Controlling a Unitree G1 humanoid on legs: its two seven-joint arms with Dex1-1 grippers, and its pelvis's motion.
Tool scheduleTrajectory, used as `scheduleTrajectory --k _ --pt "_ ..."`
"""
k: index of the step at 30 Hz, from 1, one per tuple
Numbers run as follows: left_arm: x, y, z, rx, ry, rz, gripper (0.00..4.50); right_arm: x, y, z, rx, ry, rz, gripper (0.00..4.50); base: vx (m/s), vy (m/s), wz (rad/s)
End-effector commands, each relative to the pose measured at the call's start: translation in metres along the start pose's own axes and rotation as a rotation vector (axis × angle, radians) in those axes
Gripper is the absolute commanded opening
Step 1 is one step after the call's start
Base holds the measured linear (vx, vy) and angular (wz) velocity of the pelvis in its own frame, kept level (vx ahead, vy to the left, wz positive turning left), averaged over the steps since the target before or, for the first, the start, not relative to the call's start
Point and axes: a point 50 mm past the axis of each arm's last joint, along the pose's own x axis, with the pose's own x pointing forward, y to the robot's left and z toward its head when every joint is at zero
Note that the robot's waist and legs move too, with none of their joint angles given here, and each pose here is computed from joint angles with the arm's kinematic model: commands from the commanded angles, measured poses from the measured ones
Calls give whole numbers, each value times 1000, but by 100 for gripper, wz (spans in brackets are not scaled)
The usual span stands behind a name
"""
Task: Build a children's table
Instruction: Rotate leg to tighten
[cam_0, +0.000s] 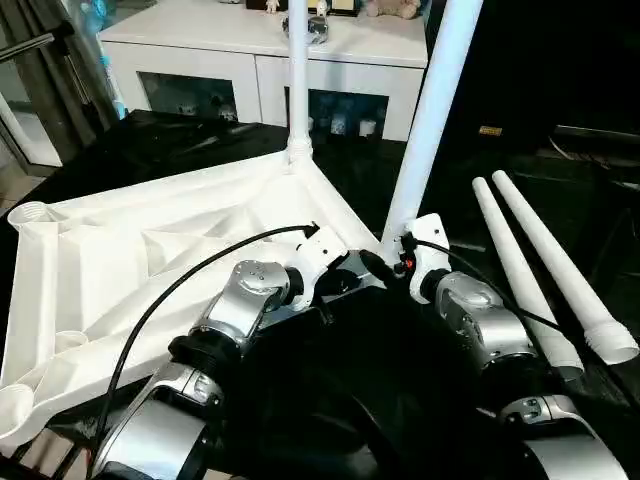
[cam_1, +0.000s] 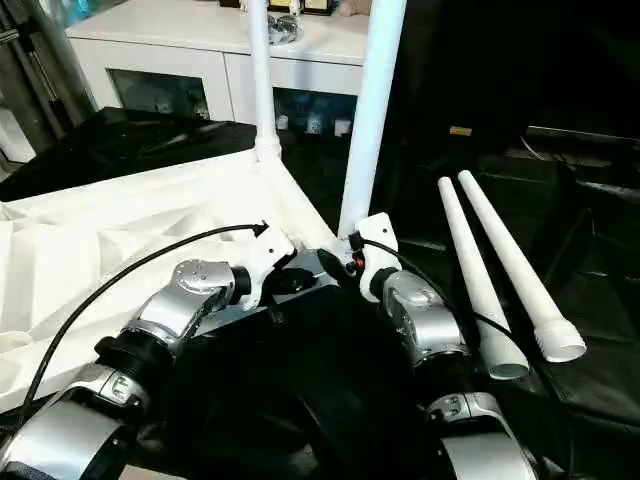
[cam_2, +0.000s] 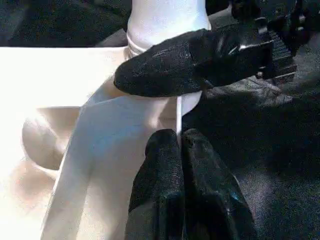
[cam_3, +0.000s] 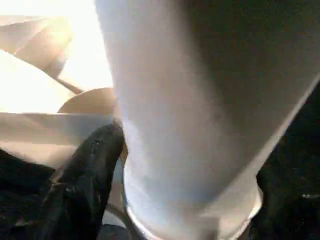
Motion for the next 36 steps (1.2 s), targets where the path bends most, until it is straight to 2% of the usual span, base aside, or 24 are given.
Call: scheduleTrajectory --k 1,3,6,8,9,12,14,18,21,22,24,29,36 --pt "10 -13 23 67 -101 -89 0 9 25 -16 13 78 141 394 0 0 0" --pt "6 -13 21 84 -100 -113 0 5 21 -13 -15 70 169 407 0 0 0" --pt "-7 -16 13 121 -97 -236 0 -14 10 -3 -81 25 297 407 0 0 0" --pt "-11 -17 11 134 -91 -277 0 -19 9 -1 -101 28 351 407 0 0 0" --pt "-11 -17 11 134 -91 -277 0 -19 9 -1 -101 28 351 407 0 0 0" --pt "-24 -19 5 165 -66 -373 0 -37 10 -3 -156 88 533 407 0 0 0" --pt "-29 -18 3 174 -61 -401 0 -43 12 -5 -179 122 592 407 0 0 0" --pt "-38 -17 1 182 -46 -451 0 -48 14 -7 -215 152 657 407 0 0 0" --pt "-44 -19 -1 184 -39 -488 0 -49 16 -6 -208 149 687 407 0 0 0" --pt "-45 -19 -1 183 -38 -491 0 -49 16 -6 -207 149 689 381 0 0 0" --pt "-51 -21 -4 176 -28 -526 0 -52 20 -5 -198 149 726 381 0 0 0" --pt "-56 -25 -8 164 -13 -573 0 -55 25 -6 -190 145 771 333 0 0 0" --pt "-52 -23 -7 167 -29 -517 0 -55 28 -10 -174 148 776 279 0 0 0"
